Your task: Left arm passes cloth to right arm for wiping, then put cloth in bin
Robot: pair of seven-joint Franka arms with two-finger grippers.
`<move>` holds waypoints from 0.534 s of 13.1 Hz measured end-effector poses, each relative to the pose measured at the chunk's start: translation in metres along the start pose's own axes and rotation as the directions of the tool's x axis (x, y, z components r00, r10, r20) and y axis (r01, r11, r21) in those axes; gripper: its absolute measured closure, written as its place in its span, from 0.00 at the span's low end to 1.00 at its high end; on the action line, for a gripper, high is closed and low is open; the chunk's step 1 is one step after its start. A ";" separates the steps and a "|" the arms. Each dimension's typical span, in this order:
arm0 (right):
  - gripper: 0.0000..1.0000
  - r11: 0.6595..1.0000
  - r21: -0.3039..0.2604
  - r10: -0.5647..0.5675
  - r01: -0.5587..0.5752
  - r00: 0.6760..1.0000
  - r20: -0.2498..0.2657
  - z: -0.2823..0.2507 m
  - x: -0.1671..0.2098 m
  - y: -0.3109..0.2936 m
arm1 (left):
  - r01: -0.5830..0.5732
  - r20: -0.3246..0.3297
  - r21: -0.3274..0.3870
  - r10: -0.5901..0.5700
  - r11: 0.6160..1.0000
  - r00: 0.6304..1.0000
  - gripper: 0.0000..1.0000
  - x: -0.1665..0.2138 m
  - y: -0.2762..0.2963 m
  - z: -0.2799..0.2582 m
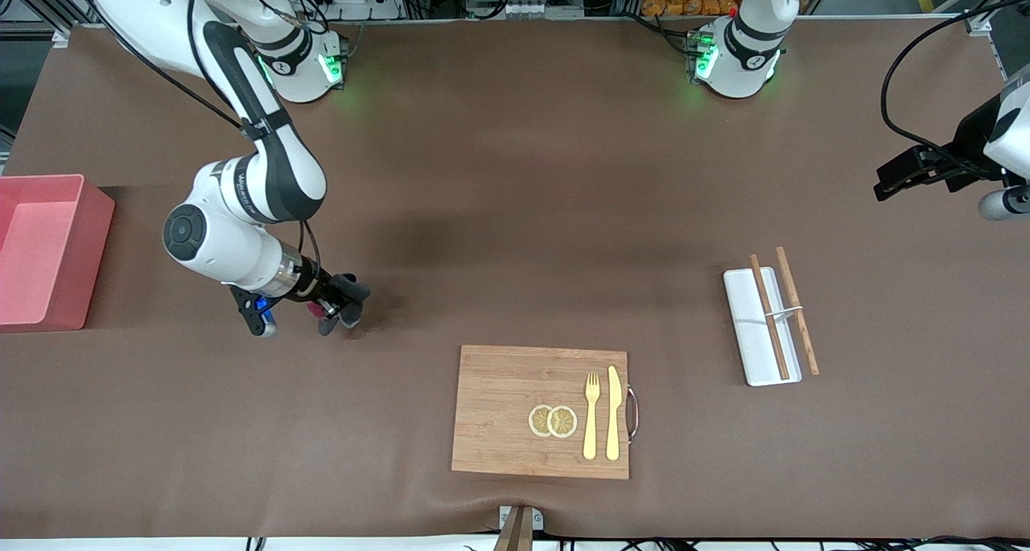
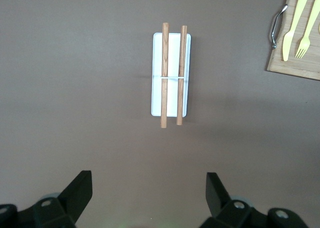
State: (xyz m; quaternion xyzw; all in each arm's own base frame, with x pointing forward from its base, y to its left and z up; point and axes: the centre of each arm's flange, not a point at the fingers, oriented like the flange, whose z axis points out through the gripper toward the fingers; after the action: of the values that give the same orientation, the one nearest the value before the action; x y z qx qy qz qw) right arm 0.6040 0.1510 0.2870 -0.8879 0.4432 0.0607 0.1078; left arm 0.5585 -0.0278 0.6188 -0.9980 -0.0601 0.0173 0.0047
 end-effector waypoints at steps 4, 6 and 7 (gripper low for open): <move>0.90 0.987 -0.049 -0.151 0.152 0.988 0.036 -0.076 0.077 0.041 | 0.000 0.003 0.000 0.000 1.000 1.000 0.00 0.000 0.000 0.002; 0.90 0.962 -0.033 -0.271 0.272 0.961 0.050 -0.134 0.138 0.083 | -0.002 0.000 0.000 0.002 1.000 1.000 0.00 0.000 0.001 0.001; 0.90 0.937 -0.039 -0.346 0.347 0.938 0.032 -0.160 0.170 0.108 | -0.003 -0.002 0.000 0.003 1.000 1.000 0.00 -0.001 0.001 0.000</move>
State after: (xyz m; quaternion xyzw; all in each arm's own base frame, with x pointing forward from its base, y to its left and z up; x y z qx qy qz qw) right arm 0.6214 -0.0830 0.3931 -0.9533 0.2772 0.0614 0.1029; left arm 0.5580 -0.0293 0.6189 -0.9981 -0.0588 0.0164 0.0047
